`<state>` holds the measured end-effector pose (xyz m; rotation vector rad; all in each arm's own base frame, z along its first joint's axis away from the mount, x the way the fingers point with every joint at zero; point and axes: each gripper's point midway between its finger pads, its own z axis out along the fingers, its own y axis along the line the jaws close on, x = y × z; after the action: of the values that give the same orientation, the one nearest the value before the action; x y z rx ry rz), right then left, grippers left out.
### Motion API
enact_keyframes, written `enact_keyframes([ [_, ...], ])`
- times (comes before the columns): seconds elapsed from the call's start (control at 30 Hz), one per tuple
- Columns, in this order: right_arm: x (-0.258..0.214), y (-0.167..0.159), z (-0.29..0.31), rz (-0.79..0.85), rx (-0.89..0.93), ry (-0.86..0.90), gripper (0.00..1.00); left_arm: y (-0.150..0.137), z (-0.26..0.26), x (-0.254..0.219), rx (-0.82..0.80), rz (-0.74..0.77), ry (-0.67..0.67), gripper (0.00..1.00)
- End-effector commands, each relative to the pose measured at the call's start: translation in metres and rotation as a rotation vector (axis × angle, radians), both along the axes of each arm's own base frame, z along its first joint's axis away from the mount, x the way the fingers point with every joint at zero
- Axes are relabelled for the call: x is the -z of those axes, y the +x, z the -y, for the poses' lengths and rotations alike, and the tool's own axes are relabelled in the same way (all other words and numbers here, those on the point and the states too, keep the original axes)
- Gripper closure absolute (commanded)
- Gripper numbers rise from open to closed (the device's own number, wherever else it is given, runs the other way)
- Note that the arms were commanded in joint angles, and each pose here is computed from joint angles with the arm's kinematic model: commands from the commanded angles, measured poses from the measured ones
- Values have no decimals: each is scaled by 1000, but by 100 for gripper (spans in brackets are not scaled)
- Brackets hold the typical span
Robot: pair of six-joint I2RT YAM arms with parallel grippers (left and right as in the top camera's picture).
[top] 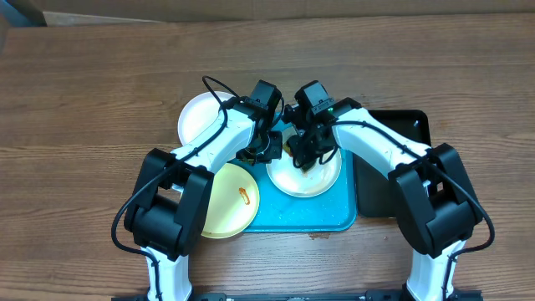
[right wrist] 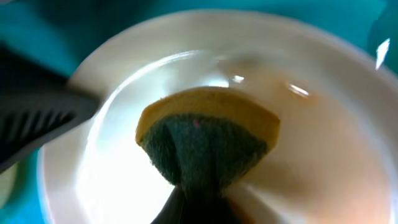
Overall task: Clean dirty plates on tray and stack at the side
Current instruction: 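Scrub the white plate's surface with the sponge in the right gripper, then return the sponge to the black tray and lift the right gripper away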
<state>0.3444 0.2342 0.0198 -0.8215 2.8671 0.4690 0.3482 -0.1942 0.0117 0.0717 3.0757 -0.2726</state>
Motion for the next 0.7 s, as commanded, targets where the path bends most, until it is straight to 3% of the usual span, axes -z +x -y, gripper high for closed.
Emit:
enact_keyframes([
  [0.0, -46, 14, 1, 37, -14, 102, 96, 7, 0, -1, 2, 15, 2, 96],
  [0.27, -97, 24, 90, 45, 187, 89, 96, 7, 0, -1, 2, 14, 2, 95],
  [0.47, -83, 24, 165, -29, 423, 2, 96, 7, 0, -1, 3, 14, 2, 94],
  [0.67, -60, 18, 202, -64, 557, -44, 96, 7, 1, -1, 3, 18, 0, 89],
])
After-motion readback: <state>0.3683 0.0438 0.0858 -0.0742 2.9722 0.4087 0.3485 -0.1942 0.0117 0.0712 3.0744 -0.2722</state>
